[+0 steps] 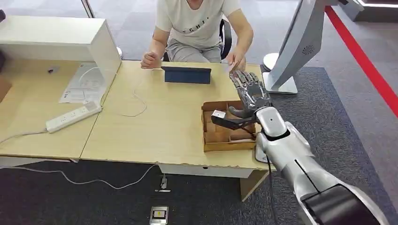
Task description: Pass the card to the sensor for recognition and then transmit it.
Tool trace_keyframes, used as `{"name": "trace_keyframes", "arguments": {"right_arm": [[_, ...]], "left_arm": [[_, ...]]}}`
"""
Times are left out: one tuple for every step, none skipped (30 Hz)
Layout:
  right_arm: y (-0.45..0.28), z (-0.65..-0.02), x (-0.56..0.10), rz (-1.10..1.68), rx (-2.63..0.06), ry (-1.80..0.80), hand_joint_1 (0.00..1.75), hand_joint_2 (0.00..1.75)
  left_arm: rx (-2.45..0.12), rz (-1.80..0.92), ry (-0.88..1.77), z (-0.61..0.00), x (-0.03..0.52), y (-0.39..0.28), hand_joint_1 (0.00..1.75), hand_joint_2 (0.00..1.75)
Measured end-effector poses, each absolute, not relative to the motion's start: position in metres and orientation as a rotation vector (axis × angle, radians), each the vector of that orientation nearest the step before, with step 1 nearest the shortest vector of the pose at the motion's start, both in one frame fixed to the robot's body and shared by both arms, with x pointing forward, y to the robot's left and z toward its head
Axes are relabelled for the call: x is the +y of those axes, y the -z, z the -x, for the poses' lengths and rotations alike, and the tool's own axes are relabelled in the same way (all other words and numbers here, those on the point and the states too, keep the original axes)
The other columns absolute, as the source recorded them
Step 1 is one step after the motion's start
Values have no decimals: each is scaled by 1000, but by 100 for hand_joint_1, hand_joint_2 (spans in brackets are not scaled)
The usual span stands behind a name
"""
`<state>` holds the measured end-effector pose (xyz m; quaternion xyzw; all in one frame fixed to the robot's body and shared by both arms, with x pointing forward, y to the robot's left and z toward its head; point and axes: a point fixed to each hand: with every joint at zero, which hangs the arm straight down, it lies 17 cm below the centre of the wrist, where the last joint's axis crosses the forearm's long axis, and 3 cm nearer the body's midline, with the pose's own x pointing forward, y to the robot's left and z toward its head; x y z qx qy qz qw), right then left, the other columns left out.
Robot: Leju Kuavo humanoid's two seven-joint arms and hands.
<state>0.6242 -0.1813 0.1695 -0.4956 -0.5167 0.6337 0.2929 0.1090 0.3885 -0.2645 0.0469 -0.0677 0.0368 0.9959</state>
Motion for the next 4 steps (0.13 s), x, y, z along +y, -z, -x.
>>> {"name": "trace_keyframes", "arguments": {"right_arm": [[-174,-627,-190,1337,-1375,-1683,0,0],[-179,-630,-198,1354,-1369,-1677,0,0],[-184,-633,-210,1374,-1357,-1677,0,0],[-189,-637,-225,1399,-1338,-1677,0,0]], "left_arm": [[-135,-91,-69,-109,389,264,0,0],[-135,-88,-65,-108,389,264,0,0],[-137,-85,-62,-109,389,264,0,0],[-137,-81,-60,-108,390,264,0,0]]}}
